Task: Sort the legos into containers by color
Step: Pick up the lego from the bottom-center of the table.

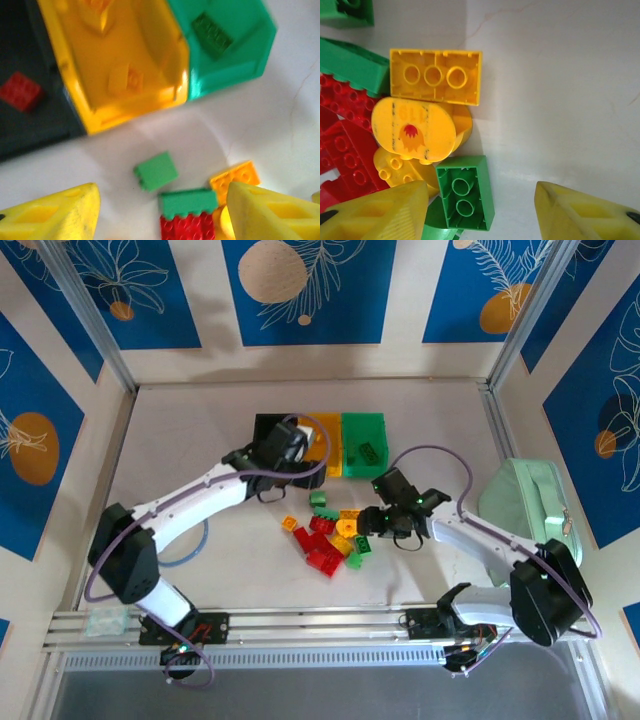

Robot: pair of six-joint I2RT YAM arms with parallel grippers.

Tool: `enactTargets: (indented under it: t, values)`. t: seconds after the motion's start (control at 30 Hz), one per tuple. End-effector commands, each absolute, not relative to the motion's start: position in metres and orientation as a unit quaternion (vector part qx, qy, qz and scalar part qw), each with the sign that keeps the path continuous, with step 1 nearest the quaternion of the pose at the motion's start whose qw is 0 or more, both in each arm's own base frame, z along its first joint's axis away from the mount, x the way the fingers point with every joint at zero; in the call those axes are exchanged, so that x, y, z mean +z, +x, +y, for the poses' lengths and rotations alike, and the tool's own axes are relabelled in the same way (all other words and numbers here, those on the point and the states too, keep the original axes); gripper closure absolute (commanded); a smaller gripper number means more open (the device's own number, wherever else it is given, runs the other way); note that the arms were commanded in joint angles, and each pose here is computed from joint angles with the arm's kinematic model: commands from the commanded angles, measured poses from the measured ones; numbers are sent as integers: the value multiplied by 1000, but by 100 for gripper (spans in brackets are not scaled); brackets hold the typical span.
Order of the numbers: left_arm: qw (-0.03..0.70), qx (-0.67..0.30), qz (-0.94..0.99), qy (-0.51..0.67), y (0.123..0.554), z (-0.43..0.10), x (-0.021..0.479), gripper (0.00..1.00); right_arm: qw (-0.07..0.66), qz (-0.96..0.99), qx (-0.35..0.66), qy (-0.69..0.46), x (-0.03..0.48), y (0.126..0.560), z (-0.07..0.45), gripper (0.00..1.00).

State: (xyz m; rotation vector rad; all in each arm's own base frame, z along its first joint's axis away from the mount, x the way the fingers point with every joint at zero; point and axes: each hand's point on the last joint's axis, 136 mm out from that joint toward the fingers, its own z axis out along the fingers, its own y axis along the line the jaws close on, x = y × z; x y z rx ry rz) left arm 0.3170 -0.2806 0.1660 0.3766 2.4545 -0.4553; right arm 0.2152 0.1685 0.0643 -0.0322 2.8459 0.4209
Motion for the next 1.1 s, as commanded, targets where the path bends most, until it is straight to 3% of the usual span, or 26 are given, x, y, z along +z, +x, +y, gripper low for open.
enactTargets:
  t: [0.0, 0.17, 0.43, 0.57, 0.73, 1.07]
  values:
    - [312, -183, 926, 107, 308, -265, 157, 33, 110, 980, 166, -26, 60, 208, 185, 42]
    - [284, -169, 940, 86, 283, -241, 122, 34, 83, 982, 165, -30, 42, 202, 194, 44]
    - [292, -155, 941, 68, 269, -219, 115, 34, 47, 991, 127, -6, 19, 194, 188, 50]
    - [296, -156, 940, 61, 266, -215, 114, 35, 42, 995, 92, -3, 14, 189, 181, 58]
    - [298, -154, 940, 58, 266, -213, 113, 36, 68, 995, 79, 3, 29, 196, 177, 69]
    - [294, -174, 938, 59, 251, -208, 101, 36, 160, 982, 97, 11, 96, 257, 169, 70]
